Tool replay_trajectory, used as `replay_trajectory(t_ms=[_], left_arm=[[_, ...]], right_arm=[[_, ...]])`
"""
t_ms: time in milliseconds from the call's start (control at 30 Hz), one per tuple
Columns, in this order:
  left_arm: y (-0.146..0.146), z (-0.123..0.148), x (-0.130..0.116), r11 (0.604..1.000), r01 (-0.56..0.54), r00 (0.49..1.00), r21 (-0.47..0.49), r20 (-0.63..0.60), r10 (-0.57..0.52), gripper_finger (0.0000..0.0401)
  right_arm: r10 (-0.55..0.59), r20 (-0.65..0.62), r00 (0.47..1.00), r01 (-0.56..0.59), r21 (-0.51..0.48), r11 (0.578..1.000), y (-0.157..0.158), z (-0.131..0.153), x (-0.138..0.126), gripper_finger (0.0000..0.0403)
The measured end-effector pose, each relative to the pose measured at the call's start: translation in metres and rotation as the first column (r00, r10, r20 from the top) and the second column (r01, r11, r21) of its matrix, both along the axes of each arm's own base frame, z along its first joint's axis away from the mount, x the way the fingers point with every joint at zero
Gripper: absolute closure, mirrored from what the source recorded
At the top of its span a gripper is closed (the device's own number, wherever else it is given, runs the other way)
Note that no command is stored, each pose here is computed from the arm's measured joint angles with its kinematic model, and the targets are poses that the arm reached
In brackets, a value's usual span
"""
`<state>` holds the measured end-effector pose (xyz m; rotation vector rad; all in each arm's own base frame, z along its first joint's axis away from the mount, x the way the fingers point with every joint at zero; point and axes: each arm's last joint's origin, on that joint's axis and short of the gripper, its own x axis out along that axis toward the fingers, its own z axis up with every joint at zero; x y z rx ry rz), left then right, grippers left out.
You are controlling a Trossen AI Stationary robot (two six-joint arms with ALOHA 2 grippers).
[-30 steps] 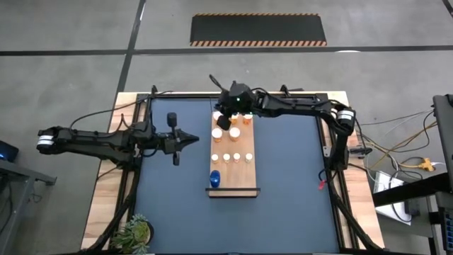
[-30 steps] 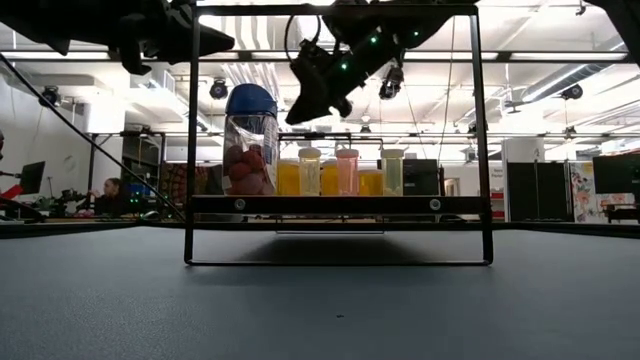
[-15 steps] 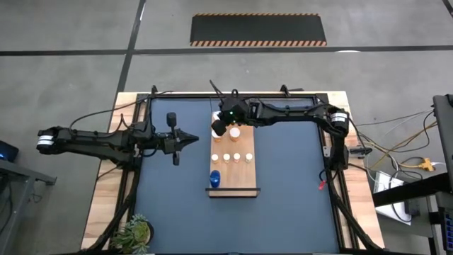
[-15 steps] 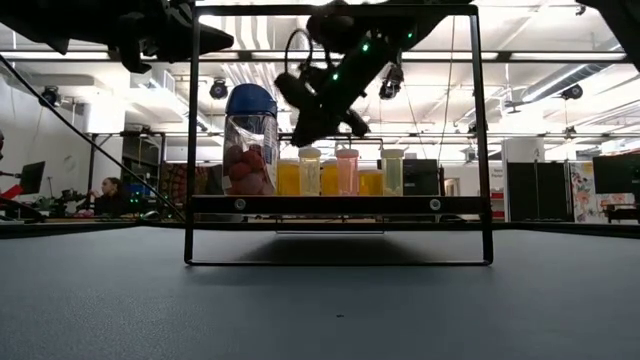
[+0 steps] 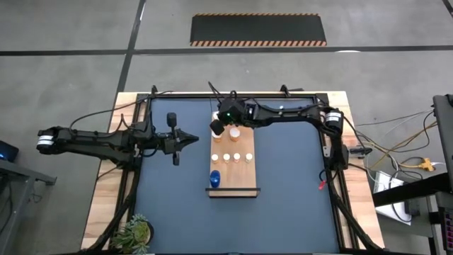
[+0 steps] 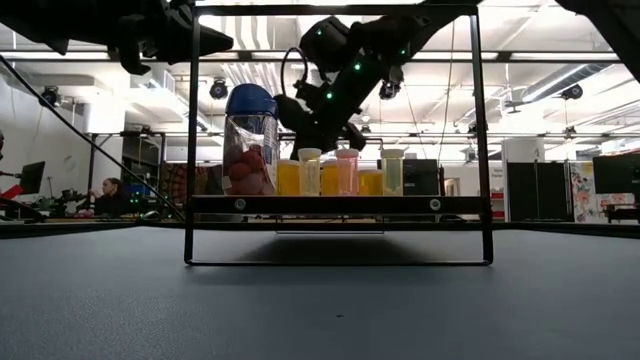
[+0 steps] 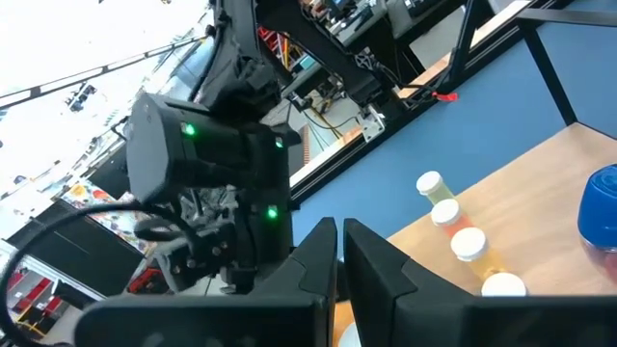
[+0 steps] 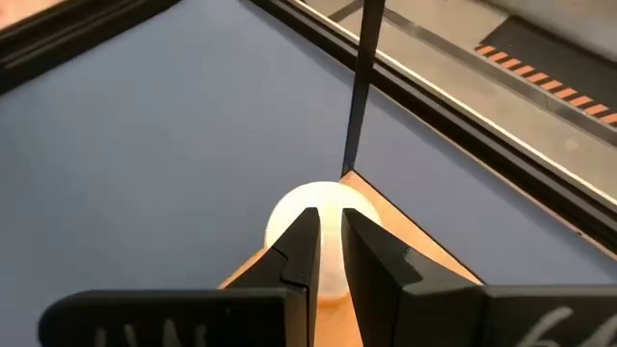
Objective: Pick and place medicine bottles onto shelf by color
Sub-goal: Adjust the pill bottles on the shelf
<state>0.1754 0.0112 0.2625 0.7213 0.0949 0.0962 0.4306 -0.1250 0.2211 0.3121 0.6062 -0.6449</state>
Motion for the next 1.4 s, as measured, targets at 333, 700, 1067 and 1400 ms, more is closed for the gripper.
replay_trajectory(t_ms=[333, 700, 1067, 1400], left_arm=[[0.0, -0.001, -0.001, 1.0, -0.001, 1.0, 0.0, 0.0, 0.001, 0.0395], [0.0, -0.001, -0.001, 1.0, -0.001, 1.0, 0.0, 0.0, 0.001, 0.0395], [0.0, -0.001, -0.001, 1.0, -0.001, 1.0, 0.0, 0.0, 0.001, 0.0395], [0.0, -0.002, -0.001, 1.0, -0.001, 1.0, 0.0, -0.003, 0.001, 0.0395]], right_arm=[[0.005, -0.004, 1.0, -0.005, -0.01, 1.0, -0.003, -0.015, 0.007, 0.0365], [-0.003, -0.006, 1.0, 0.003, -0.058, 0.998, -0.005, -0.014, 0.008, 0.0365], [0.017, 0.014, 1.0, -0.015, -0.091, 0.996, -0.006, -0.01, 0.009, 0.0365], [0.044, -0.033, 0.998, -0.047, -0.08, 0.996, 0.001, 0.02, -0.009, 0.0365]])
